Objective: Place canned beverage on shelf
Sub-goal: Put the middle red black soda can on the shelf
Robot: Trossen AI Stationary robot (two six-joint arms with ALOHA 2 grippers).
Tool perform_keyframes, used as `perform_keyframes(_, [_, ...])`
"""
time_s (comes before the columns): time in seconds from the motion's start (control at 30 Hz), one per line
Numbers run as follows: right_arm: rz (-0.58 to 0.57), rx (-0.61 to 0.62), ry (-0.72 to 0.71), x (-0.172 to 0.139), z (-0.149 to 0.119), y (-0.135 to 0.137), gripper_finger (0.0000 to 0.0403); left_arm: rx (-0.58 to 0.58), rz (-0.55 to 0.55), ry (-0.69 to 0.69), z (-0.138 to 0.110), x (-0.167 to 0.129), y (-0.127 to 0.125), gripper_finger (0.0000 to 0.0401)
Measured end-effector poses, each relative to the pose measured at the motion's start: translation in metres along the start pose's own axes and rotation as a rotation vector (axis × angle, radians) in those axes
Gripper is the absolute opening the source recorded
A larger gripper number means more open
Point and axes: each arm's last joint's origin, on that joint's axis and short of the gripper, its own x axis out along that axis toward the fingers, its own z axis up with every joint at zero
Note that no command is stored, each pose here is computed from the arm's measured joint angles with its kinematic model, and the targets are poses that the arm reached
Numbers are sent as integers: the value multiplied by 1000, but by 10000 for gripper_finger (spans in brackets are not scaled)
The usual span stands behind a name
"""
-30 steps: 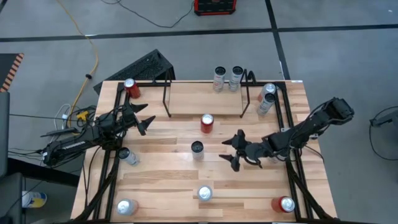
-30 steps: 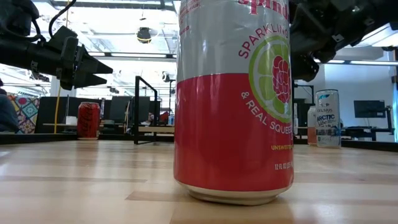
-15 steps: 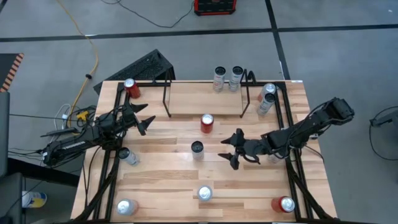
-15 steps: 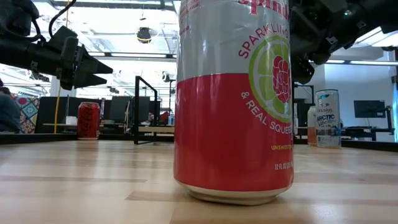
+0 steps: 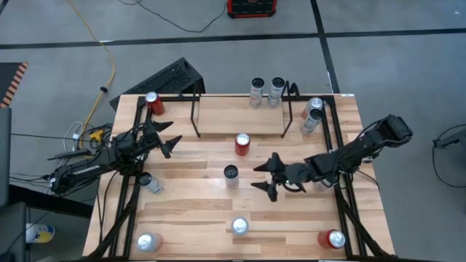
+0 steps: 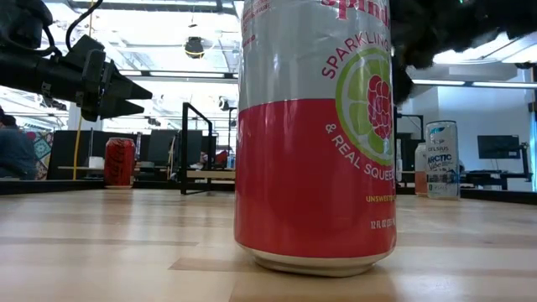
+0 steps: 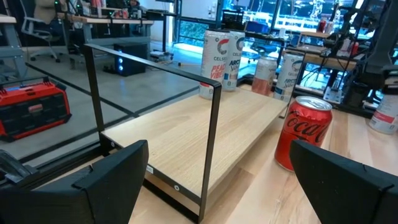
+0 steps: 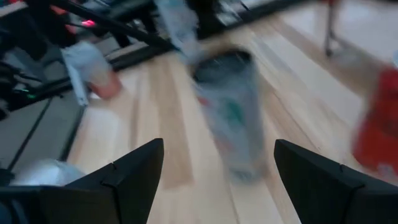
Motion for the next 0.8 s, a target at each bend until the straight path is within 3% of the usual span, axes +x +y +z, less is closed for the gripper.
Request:
perform_keyframes(0.17, [22,-190,1,17,25,24,331,0,-1,0,0,0,0,374])
perform_keyframes(0.33, [-33,-390,53,38,46,41,331,0,-1,0,0,0,0,374])
perform_keyframes(0.57, [-63,-452,56,51,77,48,331,0,-1,0,0,0,0,374])
perform_keyframes(0.8, [-170,-406,177,45,85,20,331,0,-1,0,0,0,0,374])
